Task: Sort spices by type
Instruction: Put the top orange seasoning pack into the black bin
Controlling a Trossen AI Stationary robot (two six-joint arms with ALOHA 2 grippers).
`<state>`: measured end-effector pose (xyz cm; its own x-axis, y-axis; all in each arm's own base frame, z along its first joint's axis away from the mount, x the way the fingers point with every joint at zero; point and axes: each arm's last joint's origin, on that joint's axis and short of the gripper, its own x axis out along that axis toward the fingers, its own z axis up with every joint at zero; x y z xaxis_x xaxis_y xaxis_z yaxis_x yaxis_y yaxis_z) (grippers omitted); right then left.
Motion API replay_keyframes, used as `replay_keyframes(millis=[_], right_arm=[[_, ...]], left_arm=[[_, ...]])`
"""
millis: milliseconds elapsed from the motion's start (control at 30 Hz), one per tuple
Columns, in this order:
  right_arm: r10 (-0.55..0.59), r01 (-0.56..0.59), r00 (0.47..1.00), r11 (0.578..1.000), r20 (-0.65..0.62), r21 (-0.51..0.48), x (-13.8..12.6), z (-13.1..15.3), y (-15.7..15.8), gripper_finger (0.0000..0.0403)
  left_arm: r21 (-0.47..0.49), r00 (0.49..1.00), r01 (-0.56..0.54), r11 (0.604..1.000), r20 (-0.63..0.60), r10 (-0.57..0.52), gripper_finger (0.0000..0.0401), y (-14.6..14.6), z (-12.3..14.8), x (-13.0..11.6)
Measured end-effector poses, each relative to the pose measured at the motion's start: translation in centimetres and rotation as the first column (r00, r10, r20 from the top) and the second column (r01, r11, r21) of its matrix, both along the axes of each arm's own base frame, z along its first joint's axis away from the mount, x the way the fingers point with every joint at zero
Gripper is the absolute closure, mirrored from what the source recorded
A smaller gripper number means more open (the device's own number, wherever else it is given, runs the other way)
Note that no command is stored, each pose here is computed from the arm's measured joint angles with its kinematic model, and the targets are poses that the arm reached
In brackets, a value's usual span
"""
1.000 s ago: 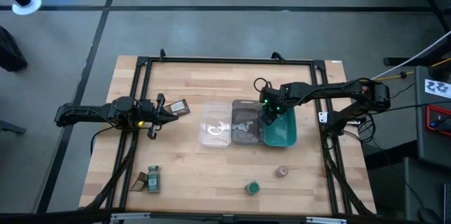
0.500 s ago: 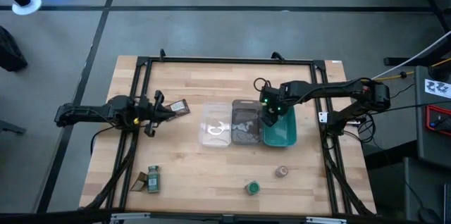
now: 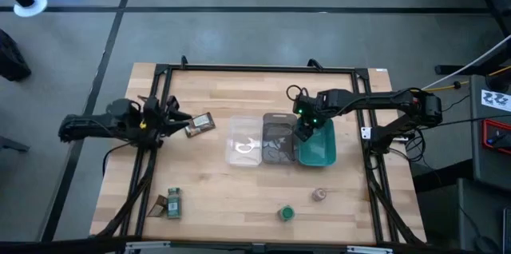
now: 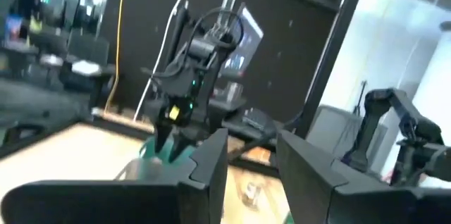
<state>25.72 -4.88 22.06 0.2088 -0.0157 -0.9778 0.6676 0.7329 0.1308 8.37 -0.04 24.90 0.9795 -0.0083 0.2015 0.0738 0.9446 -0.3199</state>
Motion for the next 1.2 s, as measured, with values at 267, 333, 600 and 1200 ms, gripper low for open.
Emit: replay_keyframes(millis=[267, 333, 600, 1200], right_arm=[[0.044, -0.044, 0.999, 0.999, 0.012, -0.022, 0.2, 0.6, -0.1, 0.0149], [0.052, -0.052, 0.999, 0.998, 0.015, -0.025, 0.3, 0.7, -0.1, 0.0149], [0.12, -0.118, 0.992, 0.992, 0.036, -0.053, 0.5, 1.9, -0.1, 0.0148], [0.131, -0.097, 0.973, 0.979, 0.19, -0.179, -2.4, 7.3, 0.2, 0.0148]], left_arm=[[-0.161, 0.931, -0.003, 0.987, -0.36, -0.056, 0.0304, -0.1, 5.0, 2.3], [-0.185, 0.886, -0.027, 0.982, -0.459, -0.063, 0.0305, -0.1, 5.5, 3.5], [-0.168, 0.725, -0.021, 0.986, -0.682, -0.1, 0.0306, -0.3, 4.4, 9.3], [0.127, 0.873, 0.359, 0.925, -0.396, -0.285, 0.0306, -7.5, 0.8, 20.4]])
